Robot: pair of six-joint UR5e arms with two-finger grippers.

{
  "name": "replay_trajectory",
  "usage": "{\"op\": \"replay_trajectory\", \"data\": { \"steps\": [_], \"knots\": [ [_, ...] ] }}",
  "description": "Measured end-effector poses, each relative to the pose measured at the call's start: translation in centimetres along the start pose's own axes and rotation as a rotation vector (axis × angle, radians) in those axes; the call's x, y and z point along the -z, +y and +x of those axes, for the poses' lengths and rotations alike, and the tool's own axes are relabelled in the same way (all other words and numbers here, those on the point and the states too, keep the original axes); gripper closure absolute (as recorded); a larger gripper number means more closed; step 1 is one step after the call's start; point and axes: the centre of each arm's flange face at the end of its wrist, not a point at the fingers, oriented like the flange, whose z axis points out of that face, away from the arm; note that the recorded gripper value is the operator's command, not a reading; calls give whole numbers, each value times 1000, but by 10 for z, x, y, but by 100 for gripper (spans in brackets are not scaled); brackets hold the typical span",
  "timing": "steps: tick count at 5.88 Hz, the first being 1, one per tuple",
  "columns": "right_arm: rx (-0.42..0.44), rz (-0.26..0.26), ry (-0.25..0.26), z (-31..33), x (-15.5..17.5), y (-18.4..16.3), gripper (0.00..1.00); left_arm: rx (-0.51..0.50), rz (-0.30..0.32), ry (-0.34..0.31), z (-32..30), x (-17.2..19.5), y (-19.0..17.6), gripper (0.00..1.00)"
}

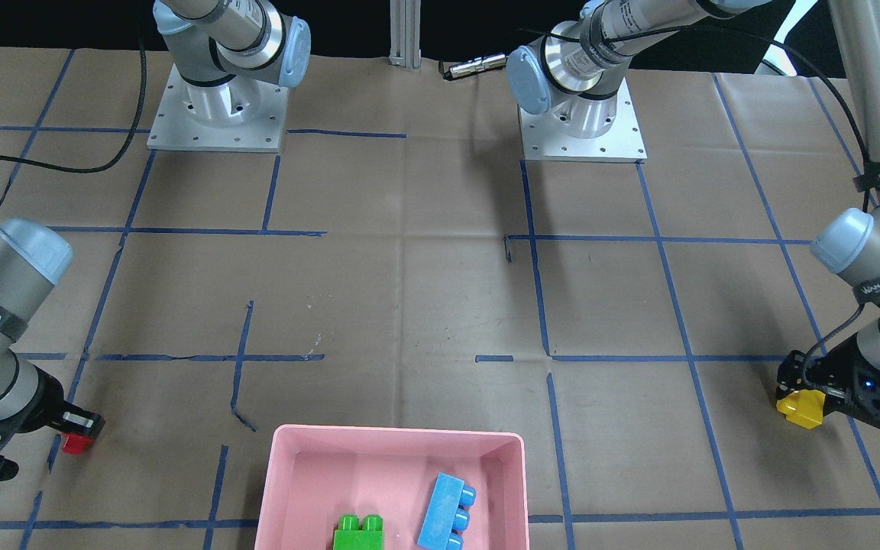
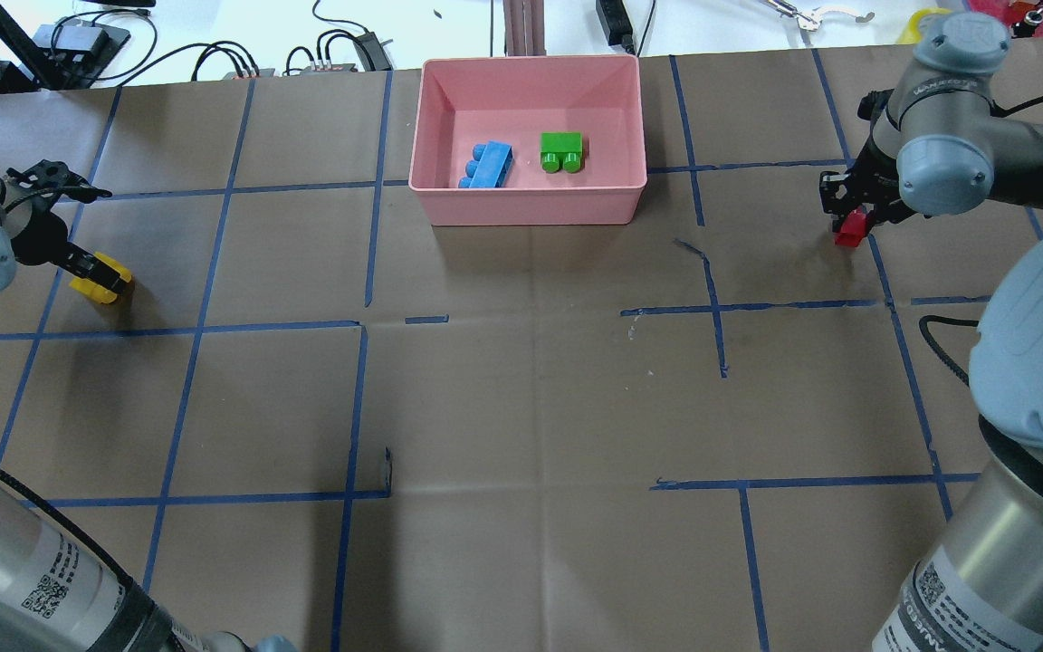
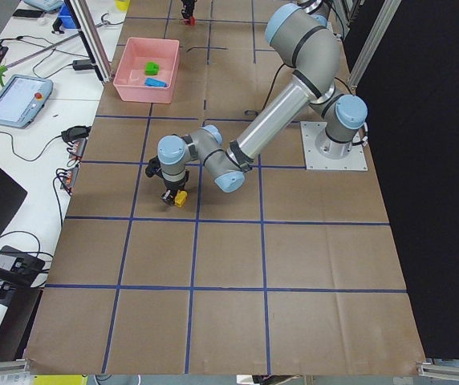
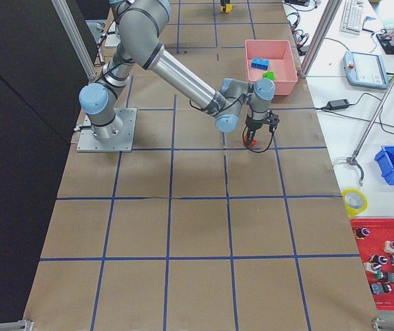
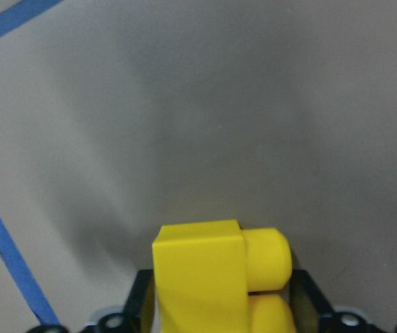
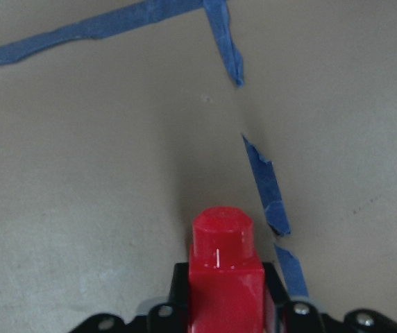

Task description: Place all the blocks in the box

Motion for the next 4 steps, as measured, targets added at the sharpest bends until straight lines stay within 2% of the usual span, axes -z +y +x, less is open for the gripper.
{"op": "replay_trajectory", "data": {
  "steps": [1, 2, 3, 4],
  "knots": [
    [-3, 19, 0, 0, 13, -1, 95, 0, 0, -4, 0, 3, 0, 79],
    [-6, 39, 0, -1, 41, -1, 95, -6, 11, -24, -1, 16, -6, 81],
    [-4, 31, -3, -3, 81, 3, 94, -25, 32, -56, 4, 50, -29, 81],
    [0, 8, -8, -8, 121, 10, 94, -33, 52, -74, 21, 99, -72, 81]
  ]
}}
